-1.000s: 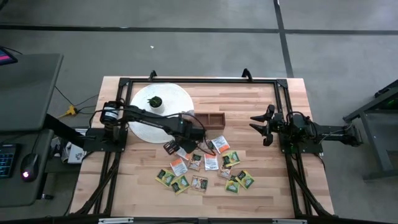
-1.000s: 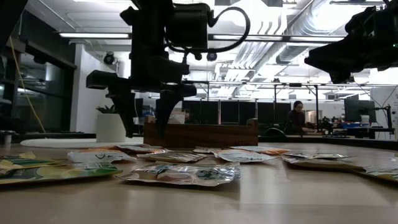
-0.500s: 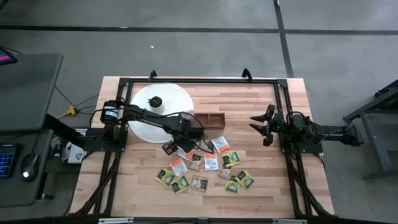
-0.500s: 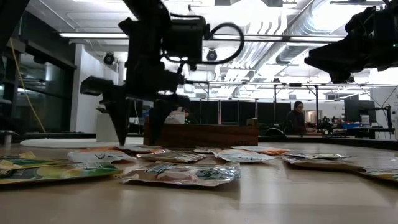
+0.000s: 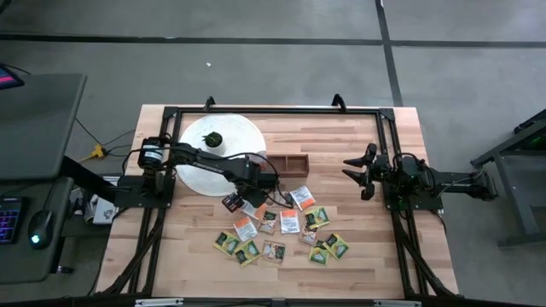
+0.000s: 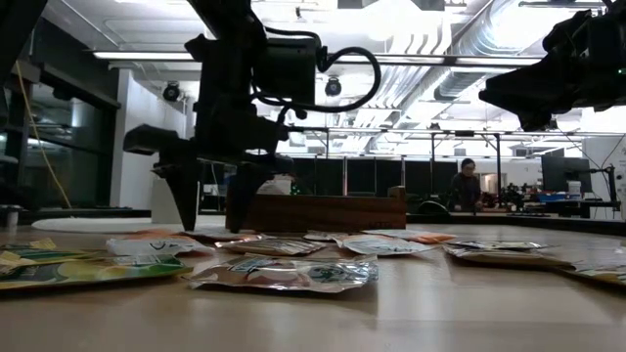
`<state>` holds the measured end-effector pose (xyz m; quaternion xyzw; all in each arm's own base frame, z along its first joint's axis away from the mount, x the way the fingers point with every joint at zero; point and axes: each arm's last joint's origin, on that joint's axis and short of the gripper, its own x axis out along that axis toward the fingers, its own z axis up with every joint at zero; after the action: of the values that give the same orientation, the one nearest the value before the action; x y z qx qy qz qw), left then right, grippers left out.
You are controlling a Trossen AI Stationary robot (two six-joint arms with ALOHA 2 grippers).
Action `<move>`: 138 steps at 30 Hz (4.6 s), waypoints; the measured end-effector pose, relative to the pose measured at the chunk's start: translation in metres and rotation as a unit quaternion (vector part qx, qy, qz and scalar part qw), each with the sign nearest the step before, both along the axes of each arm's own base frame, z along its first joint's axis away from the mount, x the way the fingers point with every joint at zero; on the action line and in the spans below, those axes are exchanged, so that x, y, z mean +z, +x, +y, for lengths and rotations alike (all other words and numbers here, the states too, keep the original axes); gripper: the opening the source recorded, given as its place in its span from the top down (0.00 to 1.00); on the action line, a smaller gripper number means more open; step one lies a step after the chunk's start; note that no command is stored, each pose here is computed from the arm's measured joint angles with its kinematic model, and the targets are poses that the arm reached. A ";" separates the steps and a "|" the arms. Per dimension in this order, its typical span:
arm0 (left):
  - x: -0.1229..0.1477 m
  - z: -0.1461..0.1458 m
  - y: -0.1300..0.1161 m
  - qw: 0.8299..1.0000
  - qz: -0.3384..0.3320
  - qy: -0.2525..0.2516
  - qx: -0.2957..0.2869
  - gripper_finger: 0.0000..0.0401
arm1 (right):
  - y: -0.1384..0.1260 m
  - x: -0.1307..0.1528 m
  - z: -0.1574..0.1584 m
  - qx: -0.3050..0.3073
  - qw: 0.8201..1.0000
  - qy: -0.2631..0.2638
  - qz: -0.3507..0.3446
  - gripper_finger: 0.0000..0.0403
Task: Pick & Place Tea
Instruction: Put the white tea bag into the left section of the wooden organizer
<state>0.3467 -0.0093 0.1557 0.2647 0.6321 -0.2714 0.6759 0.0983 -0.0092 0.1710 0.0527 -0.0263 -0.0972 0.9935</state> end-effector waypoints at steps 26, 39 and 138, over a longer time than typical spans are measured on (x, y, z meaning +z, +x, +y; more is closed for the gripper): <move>-0.005 0.001 -0.002 0.999 0.021 0.030 0.026 0.84 | 0.000 0.000 0.000 0.000 1.000 0.000 0.000 0.62; 0.009 0.002 -0.007 0.998 0.022 0.036 0.039 1.00 | 0.000 0.000 0.000 0.000 1.000 0.000 0.000 0.62; 0.038 0.038 0.028 0.878 -0.153 0.358 0.277 1.00 | 0.000 -0.001 0.000 0.000 1.000 0.000 0.003 0.62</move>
<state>0.3744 0.0282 0.1939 0.3408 0.6227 0.2157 0.6705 0.0988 -0.0092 0.1705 0.0526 -0.0229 -0.0975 0.9936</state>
